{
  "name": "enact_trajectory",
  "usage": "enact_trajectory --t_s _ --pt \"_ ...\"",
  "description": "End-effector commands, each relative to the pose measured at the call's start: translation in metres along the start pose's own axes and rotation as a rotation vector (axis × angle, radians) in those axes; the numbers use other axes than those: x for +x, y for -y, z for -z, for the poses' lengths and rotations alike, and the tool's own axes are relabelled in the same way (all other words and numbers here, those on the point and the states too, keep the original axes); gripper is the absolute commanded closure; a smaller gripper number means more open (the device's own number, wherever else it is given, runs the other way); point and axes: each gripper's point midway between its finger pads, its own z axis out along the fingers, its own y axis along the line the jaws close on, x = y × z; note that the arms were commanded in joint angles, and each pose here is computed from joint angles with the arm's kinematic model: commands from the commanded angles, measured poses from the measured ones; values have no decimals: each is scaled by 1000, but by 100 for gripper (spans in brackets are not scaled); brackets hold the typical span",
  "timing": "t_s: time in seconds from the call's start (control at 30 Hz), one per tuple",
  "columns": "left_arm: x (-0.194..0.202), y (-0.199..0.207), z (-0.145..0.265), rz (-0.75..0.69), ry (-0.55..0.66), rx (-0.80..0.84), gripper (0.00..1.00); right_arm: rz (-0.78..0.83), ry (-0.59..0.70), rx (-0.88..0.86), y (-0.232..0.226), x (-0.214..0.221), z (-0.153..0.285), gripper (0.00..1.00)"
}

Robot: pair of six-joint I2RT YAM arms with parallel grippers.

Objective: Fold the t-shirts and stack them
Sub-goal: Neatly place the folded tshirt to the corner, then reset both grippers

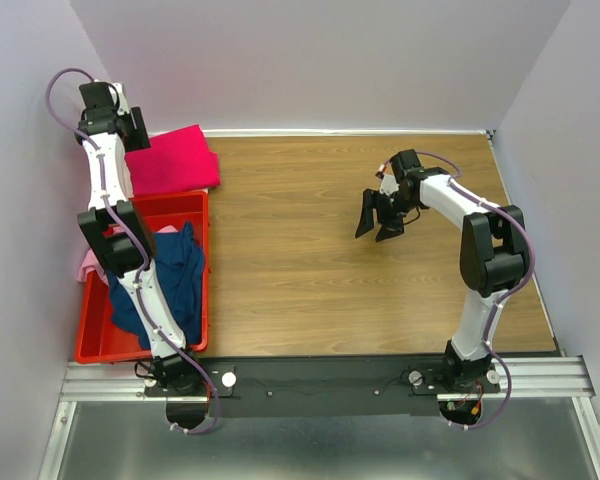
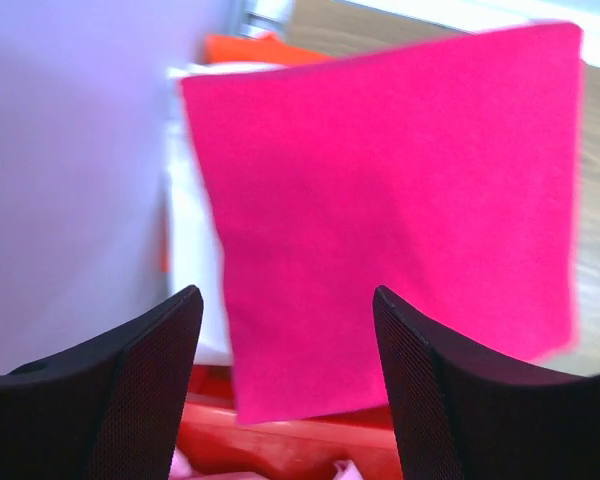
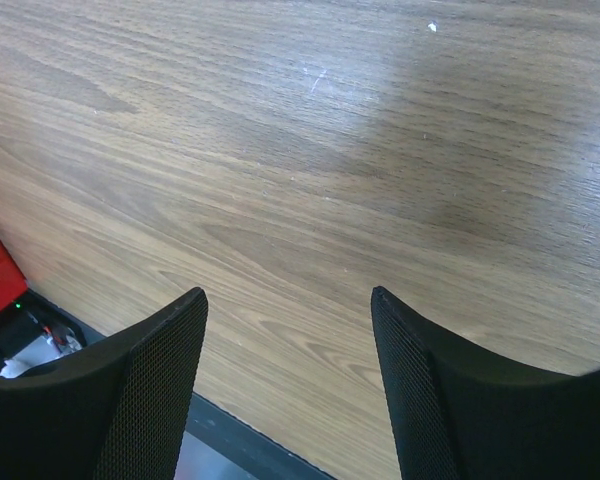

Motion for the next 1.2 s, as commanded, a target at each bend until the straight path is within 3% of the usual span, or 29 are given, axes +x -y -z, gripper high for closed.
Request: enact_trajectory --t_s 0.0,0.23,0.37,0.57,0.63,0.67,0.77,0.9,1.17 --pt "-31 -38 37 43 80 -211 23 19 18 0 -4 -5 8 27" --pt "-39 -33 68 78 129 -248 23 50 72 46 -1 -12 20 27" --pt "-49 -1 97 50 210 -202 22 62 119 65 -3 -19 30 26" --pt "-35 85 118 -18 275 -81 22 68 214 91 -7 -28 50 26" --pt "-12 112 115 -26 257 -34 22 69 255 114 -5 -32 57 26" --pt "-10 149 132 -48 293 34 22 67 268 122 -5 -33 60 26" --pt "18 198 143 -47 337 145 22 52 336 153 -3 -36 72 26" --pt "62 268 155 -30 313 298 22 23 411 174 -3 -39 87 26" --pt "84 331 203 -74 349 395 22 -17 500 219 7 -31 100 27"
